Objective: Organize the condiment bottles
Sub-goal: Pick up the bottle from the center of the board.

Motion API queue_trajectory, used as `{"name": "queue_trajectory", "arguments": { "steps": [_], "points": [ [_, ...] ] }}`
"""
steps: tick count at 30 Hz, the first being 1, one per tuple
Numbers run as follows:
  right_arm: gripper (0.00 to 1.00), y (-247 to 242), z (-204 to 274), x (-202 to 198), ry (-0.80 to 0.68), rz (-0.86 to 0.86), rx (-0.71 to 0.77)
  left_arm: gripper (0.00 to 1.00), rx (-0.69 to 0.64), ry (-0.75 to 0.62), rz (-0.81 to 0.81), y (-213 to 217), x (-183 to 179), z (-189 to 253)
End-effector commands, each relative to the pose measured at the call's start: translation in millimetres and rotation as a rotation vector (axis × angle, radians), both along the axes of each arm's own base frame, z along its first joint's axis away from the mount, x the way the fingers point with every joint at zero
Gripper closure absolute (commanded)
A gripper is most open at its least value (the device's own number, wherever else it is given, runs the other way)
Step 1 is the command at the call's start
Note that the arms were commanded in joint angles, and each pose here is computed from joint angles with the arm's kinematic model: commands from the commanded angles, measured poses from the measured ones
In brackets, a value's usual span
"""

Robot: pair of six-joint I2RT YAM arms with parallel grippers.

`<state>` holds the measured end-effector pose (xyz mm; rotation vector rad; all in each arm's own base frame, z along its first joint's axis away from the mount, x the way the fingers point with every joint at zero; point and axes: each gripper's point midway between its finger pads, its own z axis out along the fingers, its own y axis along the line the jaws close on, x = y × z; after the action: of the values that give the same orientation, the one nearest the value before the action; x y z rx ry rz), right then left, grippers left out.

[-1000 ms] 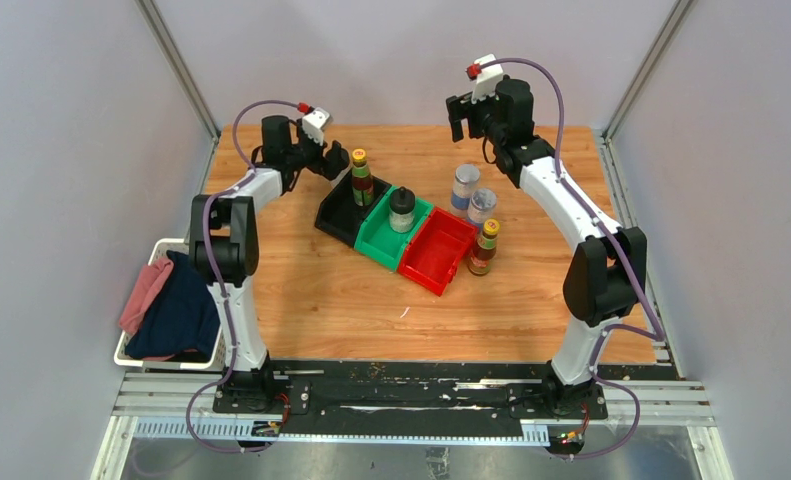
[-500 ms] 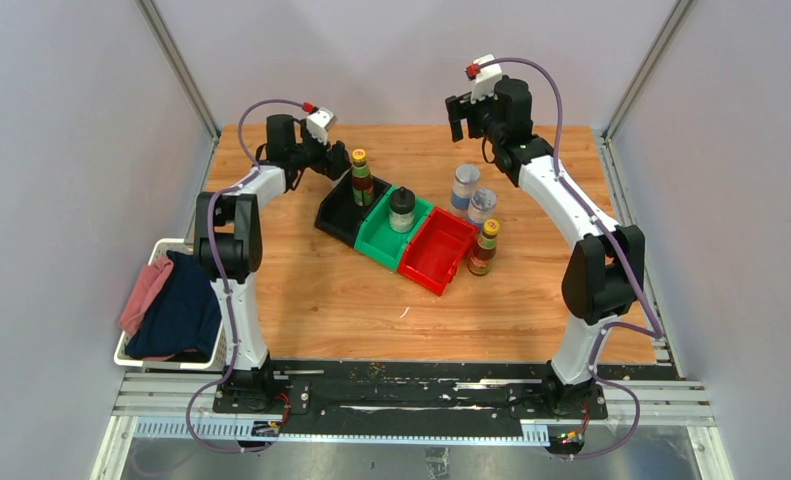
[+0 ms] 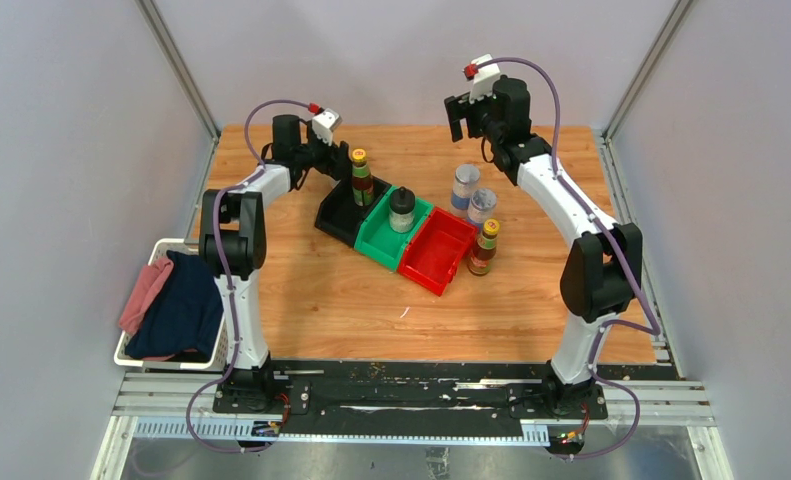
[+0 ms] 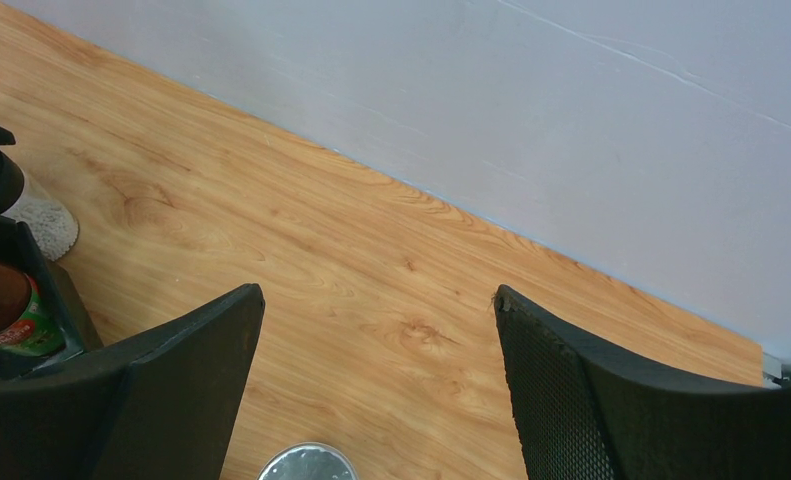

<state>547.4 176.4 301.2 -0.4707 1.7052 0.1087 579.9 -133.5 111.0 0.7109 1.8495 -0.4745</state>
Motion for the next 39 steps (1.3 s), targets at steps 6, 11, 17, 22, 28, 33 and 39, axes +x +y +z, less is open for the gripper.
{"name": "queue_trajectory", "arguments": {
  "steps": [6,11,17,22,28,33,39],
  "points": [
    [0.11,2,5,4,-0.011,-0.001,-0.001,0.22,0.015,0.004,-0.001,-1,0,-2],
    [0.11,3,6,3,-0.012,0.002,0.0,0.3,0.014,0.004,0.005,-1,-1,0],
    [0.11,6,6,1,-0.012,0.007,0.0,0.37,0.015,0.008,0.015,1,-2,0],
    [0.11,7,7,-1,-0.014,0.01,0.001,0.46,0.017,-0.002,0.03,3,-3,3],
    [0.11,8,5,-2,-0.011,0.013,0.0,0.57,0.013,0.0,0.037,4,-2,3],
    [0.11,9,6,-2,-0.012,0.014,0.002,0.83,0.017,-0.004,0.051,6,-2,4],
    [0.11,10,5,-2,-0.011,0.016,0.003,1.0,0.015,-0.009,0.073,8,0,7]
  ]
}}
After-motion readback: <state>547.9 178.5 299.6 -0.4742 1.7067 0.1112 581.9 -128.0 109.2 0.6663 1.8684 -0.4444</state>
